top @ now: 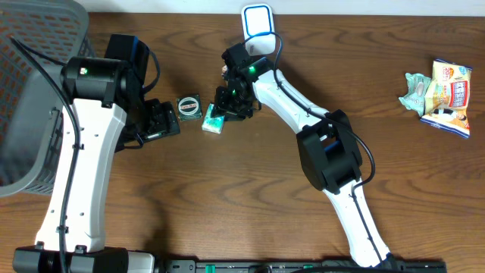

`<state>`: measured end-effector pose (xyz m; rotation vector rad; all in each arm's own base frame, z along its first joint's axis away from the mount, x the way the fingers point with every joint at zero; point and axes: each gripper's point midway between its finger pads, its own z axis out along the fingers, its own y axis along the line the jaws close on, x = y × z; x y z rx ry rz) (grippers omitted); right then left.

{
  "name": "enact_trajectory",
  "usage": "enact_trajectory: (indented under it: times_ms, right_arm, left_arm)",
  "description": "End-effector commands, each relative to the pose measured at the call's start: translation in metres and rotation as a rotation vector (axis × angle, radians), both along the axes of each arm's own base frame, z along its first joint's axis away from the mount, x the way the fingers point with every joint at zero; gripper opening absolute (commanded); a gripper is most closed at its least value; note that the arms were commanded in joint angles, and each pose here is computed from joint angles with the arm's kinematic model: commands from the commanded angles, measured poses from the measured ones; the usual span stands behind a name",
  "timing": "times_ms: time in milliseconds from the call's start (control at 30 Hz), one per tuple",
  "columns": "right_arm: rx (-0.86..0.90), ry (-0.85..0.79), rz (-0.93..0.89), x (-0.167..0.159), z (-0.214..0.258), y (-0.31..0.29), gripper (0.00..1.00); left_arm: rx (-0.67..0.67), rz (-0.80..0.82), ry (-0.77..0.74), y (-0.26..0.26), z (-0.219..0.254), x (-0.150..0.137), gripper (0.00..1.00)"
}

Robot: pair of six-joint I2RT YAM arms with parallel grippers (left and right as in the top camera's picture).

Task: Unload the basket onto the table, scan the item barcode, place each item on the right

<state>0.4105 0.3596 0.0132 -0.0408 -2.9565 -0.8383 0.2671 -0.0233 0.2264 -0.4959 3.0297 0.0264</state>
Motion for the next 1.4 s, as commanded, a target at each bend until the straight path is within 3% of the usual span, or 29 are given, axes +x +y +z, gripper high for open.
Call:
enact_trajectory:
  times_ms: [0, 133, 167, 400, 733, 1067, 1367]
  right_arm:
    - [-0.064, 0.023, -0.009, -0.006, -0.024, -0.007, 0.31]
    - [-0.072, 0.037, 0.014, -0.011, -0.026, -0.010, 0.02]
    - [-0.068, 0.042, 0.033, -0.014, -0.026, -0.011, 0.01]
    - [0.130, 0.084, 0.187, -0.023, 0.005, -0.022, 0.01]
    - [0.402, -0.058, 0.415, -0.023, 0.087, -0.103, 0.01]
    - [0.699, -0.193, 0.373, -0.021, 0.152, -0.165, 0.01]
    - [0.725, -0.215, 0.353, -0.018, 0.158, -0.173, 0.01]
  left_arm:
    - [0.013, 0.005, 0.006, 0.003, -0.001, 0.000, 0.98]
    - [0.013, 0.005, 0.006, 0.003, -0.001, 0.000, 0.98]
    - [0.013, 0.005, 0.006, 0.003, -0.001, 0.000, 0.98]
    - [0.013, 0.005, 0.006, 0.003, -0.001, 0.000, 0.98]
    - [0.013, 0.005, 0.006, 0.003, -0.001, 0.000, 0.98]
    - [0.013, 0.005, 0.006, 0.003, -0.001, 0.000, 0.98]
    - [0.013, 0.005, 0.006, 0.003, -0.001, 0.000, 0.98]
